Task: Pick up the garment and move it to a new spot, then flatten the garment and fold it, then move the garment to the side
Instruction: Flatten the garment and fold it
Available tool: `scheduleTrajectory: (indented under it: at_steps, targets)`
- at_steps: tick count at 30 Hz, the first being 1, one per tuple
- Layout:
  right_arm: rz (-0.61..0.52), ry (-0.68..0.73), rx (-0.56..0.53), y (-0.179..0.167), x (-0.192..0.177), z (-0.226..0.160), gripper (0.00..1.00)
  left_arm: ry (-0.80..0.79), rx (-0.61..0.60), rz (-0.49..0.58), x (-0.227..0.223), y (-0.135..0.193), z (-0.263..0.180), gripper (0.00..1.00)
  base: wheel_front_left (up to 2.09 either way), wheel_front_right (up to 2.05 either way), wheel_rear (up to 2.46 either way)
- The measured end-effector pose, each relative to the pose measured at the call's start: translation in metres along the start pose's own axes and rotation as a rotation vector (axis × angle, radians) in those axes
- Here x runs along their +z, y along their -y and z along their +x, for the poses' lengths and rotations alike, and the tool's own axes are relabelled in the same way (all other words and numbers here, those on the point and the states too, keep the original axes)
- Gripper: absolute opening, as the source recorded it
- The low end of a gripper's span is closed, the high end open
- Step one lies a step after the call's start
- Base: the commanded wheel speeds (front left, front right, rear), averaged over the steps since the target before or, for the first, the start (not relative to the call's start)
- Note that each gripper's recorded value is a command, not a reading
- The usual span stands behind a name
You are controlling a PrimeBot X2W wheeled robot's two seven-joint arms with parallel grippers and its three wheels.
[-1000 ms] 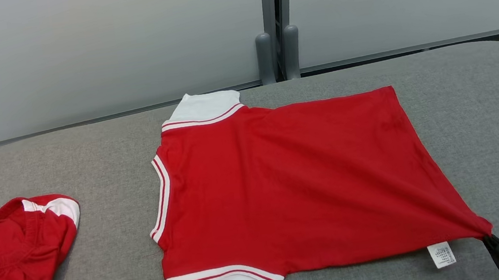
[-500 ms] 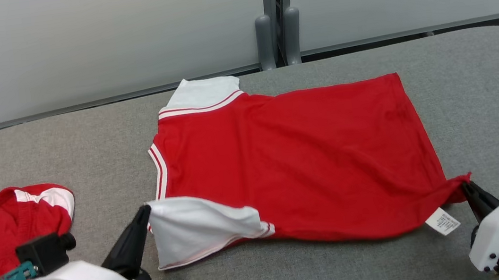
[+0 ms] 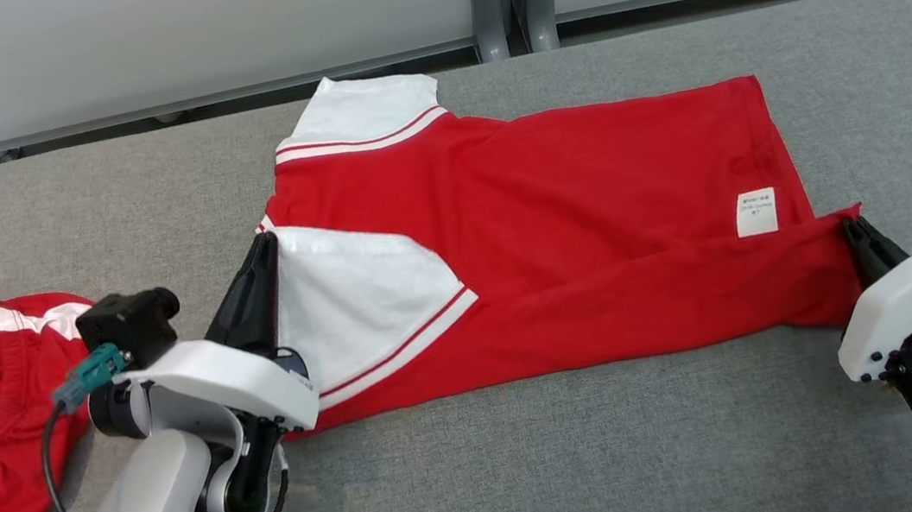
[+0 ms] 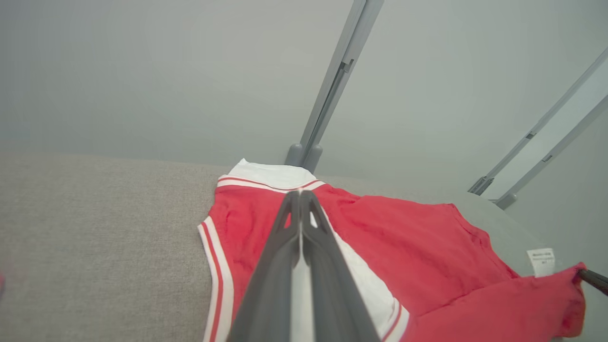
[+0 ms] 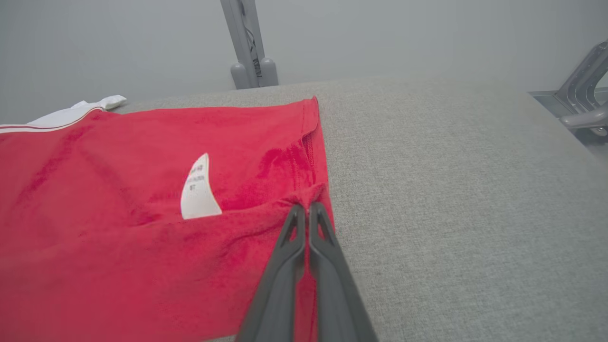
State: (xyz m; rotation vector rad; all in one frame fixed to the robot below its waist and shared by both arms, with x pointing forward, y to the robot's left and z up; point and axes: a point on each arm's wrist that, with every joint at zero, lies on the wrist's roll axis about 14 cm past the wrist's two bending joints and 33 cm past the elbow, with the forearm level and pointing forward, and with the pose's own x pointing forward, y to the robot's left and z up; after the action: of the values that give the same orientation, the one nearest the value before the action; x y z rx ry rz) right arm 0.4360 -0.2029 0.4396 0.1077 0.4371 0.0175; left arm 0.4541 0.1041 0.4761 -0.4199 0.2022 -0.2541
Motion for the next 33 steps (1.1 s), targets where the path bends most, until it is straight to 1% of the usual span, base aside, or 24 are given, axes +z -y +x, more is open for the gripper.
scheduleTrajectory:
  at_steps: [3, 9, 11, 17, 19, 25, 30, 31, 32, 33]
  targets:
    - [-0.011, -0.002, 0.001, -0.002, 0.000, 0.011, 0.00, 0.010, 0.002, 0.030, 0.001, -0.001, 0.013, 0.00, 0.00, 0.00, 0.00]
    - [-0.024, -0.034, 0.014, -0.006, -0.009, 0.026, 0.00, 0.017, -0.023, 0.050, -0.001, 0.002, 0.030, 0.00, 0.00, 0.00, 0.00]
    - [-0.029, -0.053, 0.005, -0.002, -0.015, 0.028, 0.00, 0.021, -0.037, 0.059, 0.000, 0.004, 0.035, 0.00, 0.00, 0.00, 0.00]
    - [-0.022, -0.042, -0.020, 0.007, -0.017, 0.031, 0.00, 0.018, -0.066, 0.099, 0.005, 0.009, 0.051, 0.00, 0.00, 0.00, 0.00]
    - [-0.022, -0.044, -0.023, 0.008, -0.020, 0.031, 0.00, 0.001, -0.065, 0.128, 0.002, 0.007, 0.055, 0.00, 0.00, 0.00, 0.00]
    - [-0.003, 0.002, -0.026, 0.008, -0.011, 0.032, 0.00, 0.021, -0.062, 0.122, 0.007, 0.006, 0.062, 0.00, 0.00, 0.00, 0.00]
    - [-0.003, -0.044, -0.050, 0.017, -0.024, 0.032, 0.00, -0.004, -0.069, 0.116, -0.001, 0.007, 0.064, 0.00, 0.00, 0.00, 0.00]
    - [-0.004, -0.061, -0.050, 0.016, -0.028, 0.032, 0.91, -0.037, -0.064, 0.127, -0.009, 0.004, 0.063, 0.00, 0.00, 0.00, 0.00]
    - [0.002, -0.058, -0.051, 0.016, -0.027, 0.032, 1.00, -0.042, -0.060, 0.146, -0.010, 0.003, 0.064, 0.16, 0.00, 0.00, 0.00]
    - [0.007, -0.059, -0.049, 0.015, -0.027, 0.033, 1.00, -0.041, -0.049, 0.166, -0.009, -0.001, 0.065, 1.00, 0.00, 0.00, 0.00]
